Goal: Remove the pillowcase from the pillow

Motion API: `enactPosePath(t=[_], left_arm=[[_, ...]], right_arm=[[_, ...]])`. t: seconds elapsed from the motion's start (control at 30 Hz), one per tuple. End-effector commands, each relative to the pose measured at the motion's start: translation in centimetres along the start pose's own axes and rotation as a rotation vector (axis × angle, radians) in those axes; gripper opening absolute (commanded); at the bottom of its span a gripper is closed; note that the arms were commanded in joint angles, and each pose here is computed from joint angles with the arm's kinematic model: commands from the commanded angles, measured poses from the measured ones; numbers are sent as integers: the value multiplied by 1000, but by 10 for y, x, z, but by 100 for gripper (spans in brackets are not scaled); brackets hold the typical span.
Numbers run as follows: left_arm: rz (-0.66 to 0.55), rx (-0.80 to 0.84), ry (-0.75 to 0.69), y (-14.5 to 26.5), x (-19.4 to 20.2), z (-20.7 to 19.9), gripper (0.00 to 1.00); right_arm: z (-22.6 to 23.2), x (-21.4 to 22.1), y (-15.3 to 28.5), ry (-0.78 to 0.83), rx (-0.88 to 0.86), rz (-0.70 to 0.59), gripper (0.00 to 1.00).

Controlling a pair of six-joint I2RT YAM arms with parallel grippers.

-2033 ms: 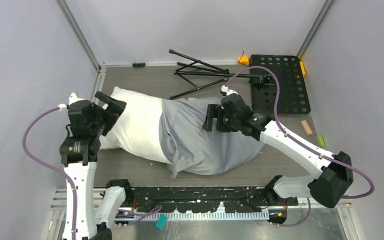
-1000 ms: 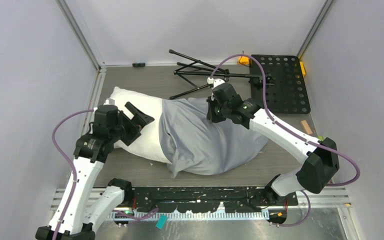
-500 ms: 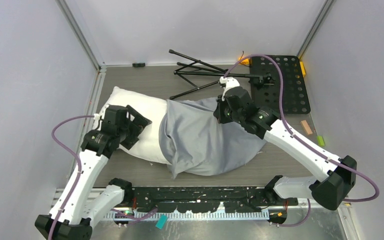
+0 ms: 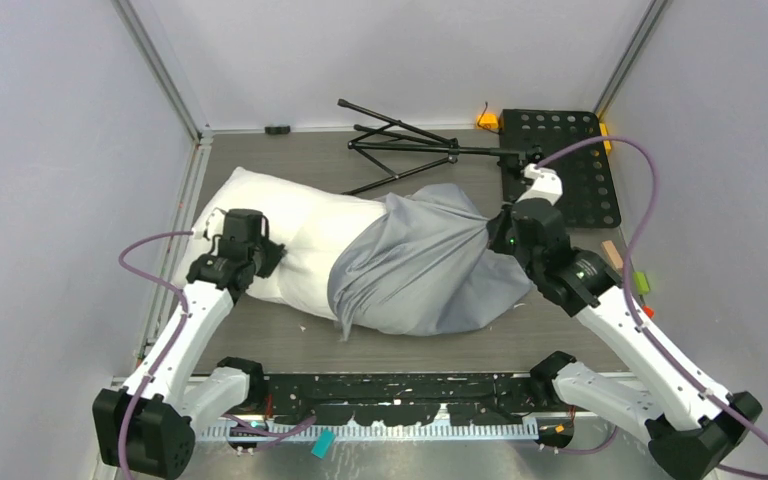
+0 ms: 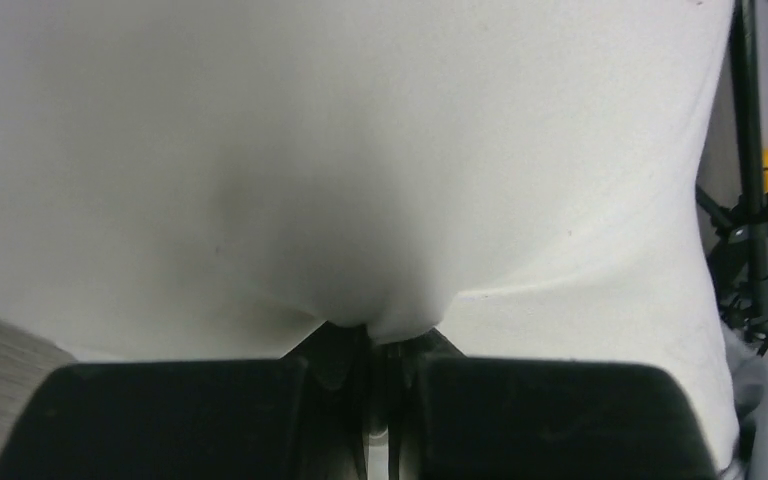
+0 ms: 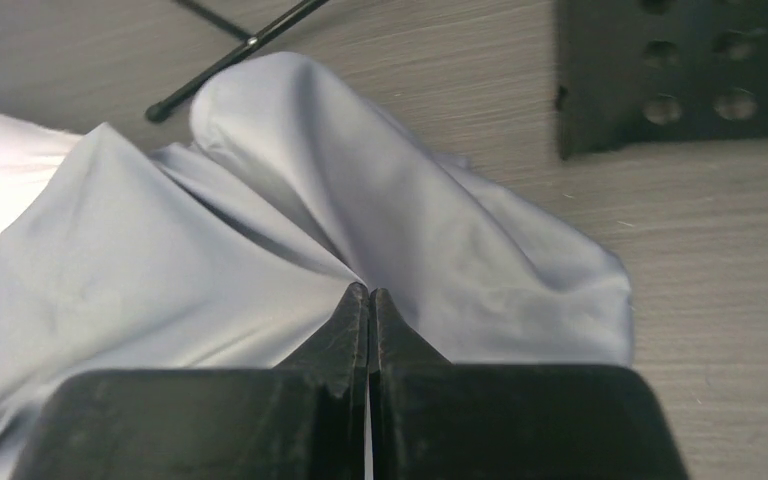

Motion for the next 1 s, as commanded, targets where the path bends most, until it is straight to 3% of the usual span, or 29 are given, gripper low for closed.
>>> enactPosePath(t=[0.0,0.3,0.43,0.63,0.77,0.9,0.97], left_arm=[[-288,-222,-1,3,-76,43,0],[-588,-265,13,76,-182,7,0],[-662,-283,11,97,-207,-1,0],[-713,-305,-1,101,-220,-1,0],[-702,-373,57,100,-230,22,0],[-695,-322,87,97,-229,18,0],[-647,-251,93,87,-222,7,0]], right_arm=[[-75,-57,27,-125,311,-283,0],[-93,-108,61,-329,427,-500,0],[-92,-131,76,-366,428,-583,0],[-108,-146,95,-409,508,-712,0],[-120,-148,106,-433,595,-762,0],[-114,-148,101,-429,556,-739,0],[-85,-145,76,-336,399,-630,1]])
Point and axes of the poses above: each gripper's point midway between its finger pads, its own y axis back along the fingers, its own z axis along the line the jaws close on, x = y × z, the point moved 1 cm from there along y, back along the fingers, and after that the axes turned 7 degrees about -y, right-handed, at the moved point
